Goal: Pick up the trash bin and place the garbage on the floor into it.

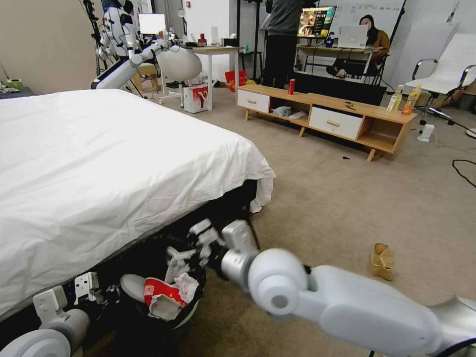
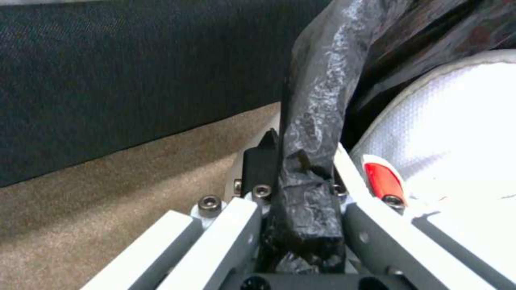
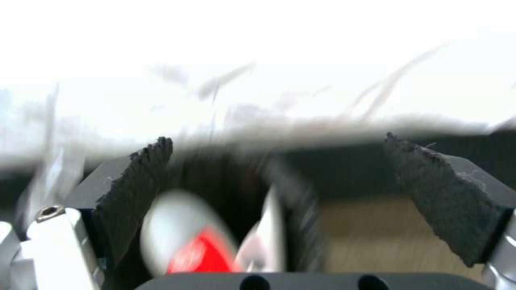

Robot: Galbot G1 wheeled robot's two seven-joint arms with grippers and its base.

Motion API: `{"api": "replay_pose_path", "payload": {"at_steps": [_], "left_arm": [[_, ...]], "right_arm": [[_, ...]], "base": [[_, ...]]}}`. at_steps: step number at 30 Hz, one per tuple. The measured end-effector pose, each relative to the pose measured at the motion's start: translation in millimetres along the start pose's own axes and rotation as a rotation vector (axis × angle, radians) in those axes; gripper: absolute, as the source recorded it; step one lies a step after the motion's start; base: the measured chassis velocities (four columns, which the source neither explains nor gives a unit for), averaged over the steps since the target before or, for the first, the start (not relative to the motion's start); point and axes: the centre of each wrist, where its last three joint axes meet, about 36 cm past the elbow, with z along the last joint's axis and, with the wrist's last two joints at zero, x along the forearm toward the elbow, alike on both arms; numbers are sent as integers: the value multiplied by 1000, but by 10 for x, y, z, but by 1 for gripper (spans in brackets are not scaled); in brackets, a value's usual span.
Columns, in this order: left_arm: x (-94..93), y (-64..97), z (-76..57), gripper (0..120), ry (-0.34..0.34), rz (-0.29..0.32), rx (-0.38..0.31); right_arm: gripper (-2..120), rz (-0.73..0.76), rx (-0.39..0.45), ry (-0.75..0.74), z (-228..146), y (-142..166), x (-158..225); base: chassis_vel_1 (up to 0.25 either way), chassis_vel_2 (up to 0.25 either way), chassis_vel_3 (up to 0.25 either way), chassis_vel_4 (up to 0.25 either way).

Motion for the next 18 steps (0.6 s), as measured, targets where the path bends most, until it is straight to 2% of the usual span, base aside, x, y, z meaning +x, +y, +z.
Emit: {"api": "replay_pose_path", "payload": {"at_steps": [6,7,8,9,10,11,12,13,14,15,16,17,18], "left_arm": [[-7,5,5,1,1,-1,-1],[-4,7,9,1,2,-2,-2],[-4,7,9,1,2,-2,-2],[6,5,8,1,1,0,-3],[21,1,-1,1,-3,1,-4],[21,1,-1,1,-3,1,-4],[31,2,-4,1,-5,1,-4],[41,0,0,1,-5,1,-5],[41,0,0,1,-5,1,-5],[54,-2,10,1,-4,3,-4],[54,-2,10,1,-4,3,-4],[72,-2,11,1,-6,2,-4],[72,-2,11,1,-6,2,-4]], "right_arm": [[100,41,-7,-137,-195,-165,273],[100,64,-24,-235,-279,-277,443],[100,64,-24,-235,-279,-277,443],[100,89,-49,-321,-294,-393,578],[100,123,-76,-418,-249,-537,728],[100,123,-76,-418,-249,-537,728],[100,168,-80,-512,-207,-696,857],[100,213,-60,-602,-168,-828,966],[100,213,-60,-602,-168,-828,966],[100,284,-19,-727,-106,-1000,1125],[100,284,-19,-727,-106,-1000,1125],[100,347,5,-818,-59,-1119,1290],[100,347,5,-818,-59,-1119,1290]], "base": [[0,0,0,0],[0,0,0,0],[0,0,0,0],[0,0,0,0],[0,0,0,0],[0,0,0,0],[0,0,0,0],[0,0,0,0],[0,0,0,0],[0,0,0,0],[0,0,0,0],[0,0,0,0],[0,0,0,0]]}}
